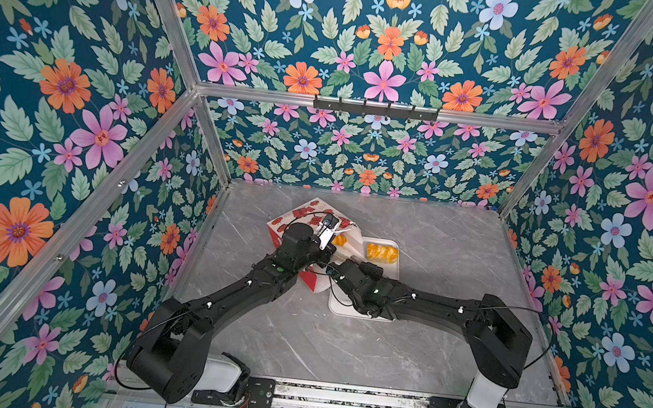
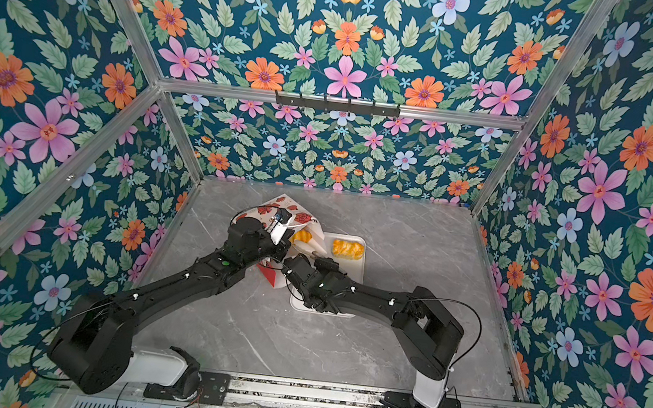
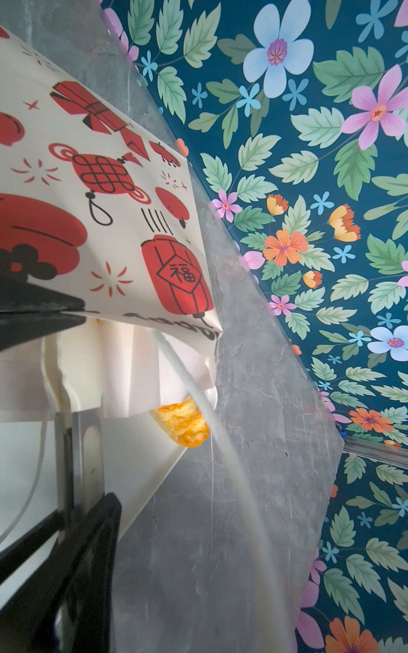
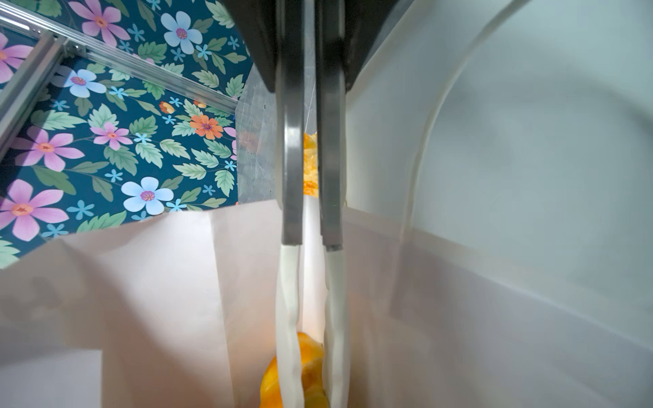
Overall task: Take the fake bread out of the paper bag
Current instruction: 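Pull the second bread out of the bag toward the tray with the tongs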
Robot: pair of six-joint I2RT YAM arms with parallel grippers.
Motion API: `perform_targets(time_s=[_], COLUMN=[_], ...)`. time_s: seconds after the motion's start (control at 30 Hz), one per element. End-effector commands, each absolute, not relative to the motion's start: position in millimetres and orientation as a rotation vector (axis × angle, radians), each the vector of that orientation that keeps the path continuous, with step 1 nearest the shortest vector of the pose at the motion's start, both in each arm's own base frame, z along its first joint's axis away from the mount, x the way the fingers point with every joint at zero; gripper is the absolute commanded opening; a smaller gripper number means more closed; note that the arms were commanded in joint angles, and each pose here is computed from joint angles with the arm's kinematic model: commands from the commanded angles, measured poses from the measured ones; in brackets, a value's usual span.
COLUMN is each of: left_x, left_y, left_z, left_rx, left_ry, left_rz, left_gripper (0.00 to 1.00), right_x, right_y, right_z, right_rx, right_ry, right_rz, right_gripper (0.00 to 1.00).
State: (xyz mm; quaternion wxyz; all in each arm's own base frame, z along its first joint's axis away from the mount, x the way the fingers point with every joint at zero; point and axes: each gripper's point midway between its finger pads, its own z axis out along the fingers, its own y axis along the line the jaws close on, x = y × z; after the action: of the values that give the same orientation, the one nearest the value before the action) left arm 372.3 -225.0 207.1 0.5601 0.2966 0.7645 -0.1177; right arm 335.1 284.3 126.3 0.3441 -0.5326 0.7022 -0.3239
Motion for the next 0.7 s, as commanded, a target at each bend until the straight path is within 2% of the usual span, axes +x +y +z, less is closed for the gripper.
perform_targets(time_s=[0.0, 0.27, 0.67], left_x=[377.9, 382.0, 385.1], left_y=[-223.0, -220.2, -217.4], left_z=[214.7, 212.8, 211.9], left_rx=[0.661, 0.638, 0.613], left_ry=[1.783, 1.792, 1.8], left_rz=[-0.265, -0.246, -0.232], left_gripper=[0.0, 0.0, 0.0], right_x=[323.4, 298.0, 283.8], right_y=[268.4, 247.1, 223.9], right_z=[126.2, 138.2, 155.8], right_rx=[-1.333, -1.278, -1.202], right_ry=[1.902, 1.973, 2.041], right_rz=[-0.83, -0.744, -0.734], right_gripper=[0.23, 0.23, 0.23])
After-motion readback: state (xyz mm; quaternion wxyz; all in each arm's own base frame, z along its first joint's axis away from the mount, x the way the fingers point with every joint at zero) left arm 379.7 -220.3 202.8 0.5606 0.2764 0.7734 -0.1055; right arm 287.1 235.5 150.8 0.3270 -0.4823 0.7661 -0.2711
